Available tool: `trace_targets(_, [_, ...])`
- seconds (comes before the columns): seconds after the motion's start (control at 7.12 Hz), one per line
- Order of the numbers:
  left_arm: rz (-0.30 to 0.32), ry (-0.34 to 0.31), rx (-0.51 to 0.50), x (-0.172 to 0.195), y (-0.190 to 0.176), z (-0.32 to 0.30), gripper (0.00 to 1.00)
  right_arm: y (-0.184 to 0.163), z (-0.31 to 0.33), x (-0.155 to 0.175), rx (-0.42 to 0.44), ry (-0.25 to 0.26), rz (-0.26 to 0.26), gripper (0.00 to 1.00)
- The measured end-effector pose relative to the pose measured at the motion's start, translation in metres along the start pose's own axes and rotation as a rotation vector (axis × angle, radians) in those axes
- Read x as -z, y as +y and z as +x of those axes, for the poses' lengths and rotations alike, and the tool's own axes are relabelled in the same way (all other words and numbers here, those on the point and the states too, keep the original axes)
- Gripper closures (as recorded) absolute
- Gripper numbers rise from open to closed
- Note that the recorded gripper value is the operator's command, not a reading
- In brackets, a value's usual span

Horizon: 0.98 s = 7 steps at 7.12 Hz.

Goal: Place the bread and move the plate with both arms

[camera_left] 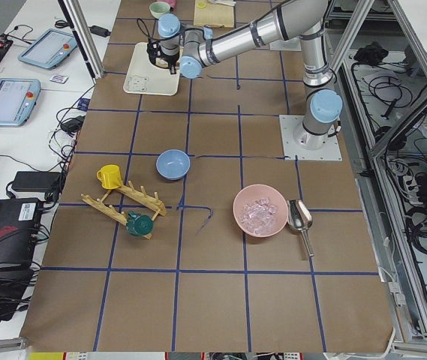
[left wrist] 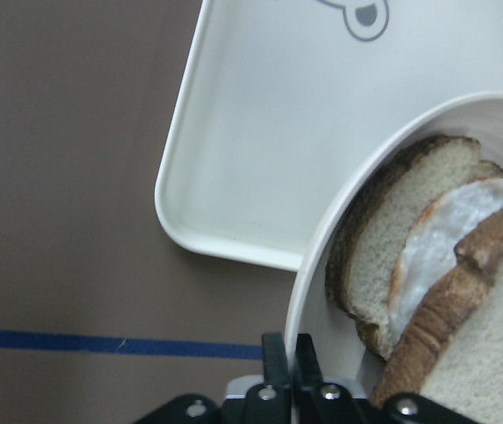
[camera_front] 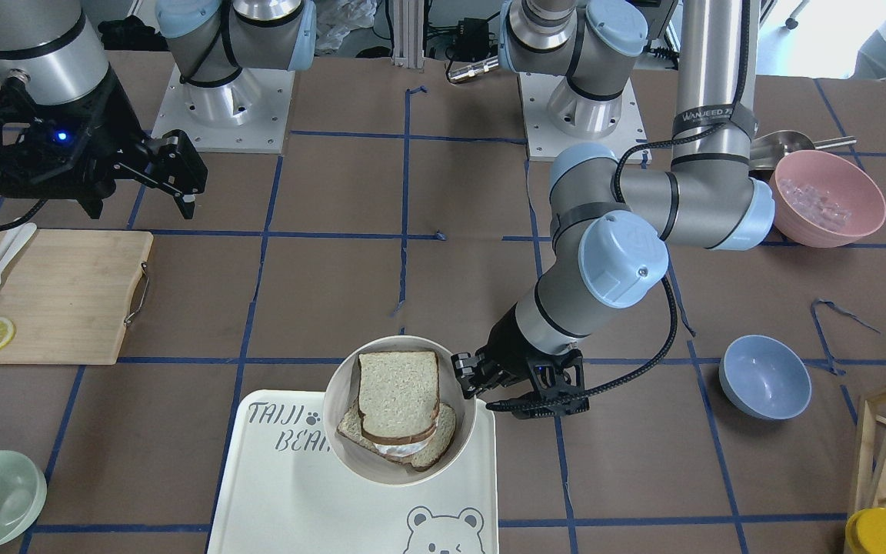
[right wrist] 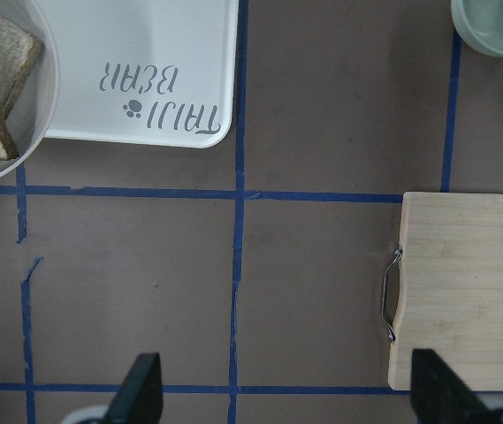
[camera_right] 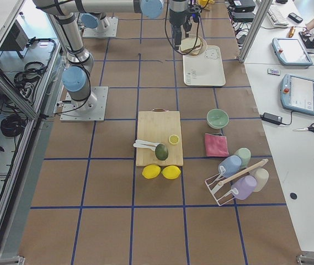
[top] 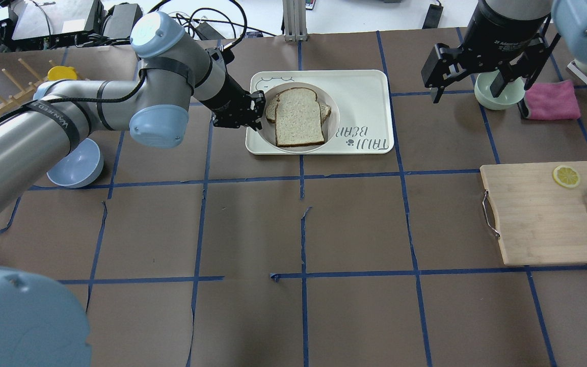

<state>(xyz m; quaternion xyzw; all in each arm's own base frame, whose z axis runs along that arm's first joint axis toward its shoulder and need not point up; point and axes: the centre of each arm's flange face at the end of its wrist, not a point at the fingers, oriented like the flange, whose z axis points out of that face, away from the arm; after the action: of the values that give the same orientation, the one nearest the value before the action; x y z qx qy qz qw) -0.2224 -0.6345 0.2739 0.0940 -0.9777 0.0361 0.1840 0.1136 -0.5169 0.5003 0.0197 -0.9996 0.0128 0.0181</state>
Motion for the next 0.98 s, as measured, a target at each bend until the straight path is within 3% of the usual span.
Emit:
trace_targets(0.56, [0.015, 0.006, -0.053, -0.057, -0.049, -0.002, 1.0, -0.001, 0.002, 0.0, -0.004, 0.002, 0.003, 0.0])
trace_targets(0.7, [0.017, 0.007, -0.058, -0.067, -0.052, -0.004, 0.95, -0.001, 0.002, 0.0, -0.004, 0.003, 0.003, 0.0])
trace_targets(0.84, [0.016, 0.006, -0.06, -0.076, -0.053, -0.007, 0.34, -0.001, 0.002, 0.0, -0.003, 0.004, 0.002, 0.0])
trace_targets(0.98, [0.015, 0.004, -0.063, -0.08, -0.053, -0.008, 0.02, -0.001, 0.002, 0.0, -0.004, 0.004, 0.001, 0.0])
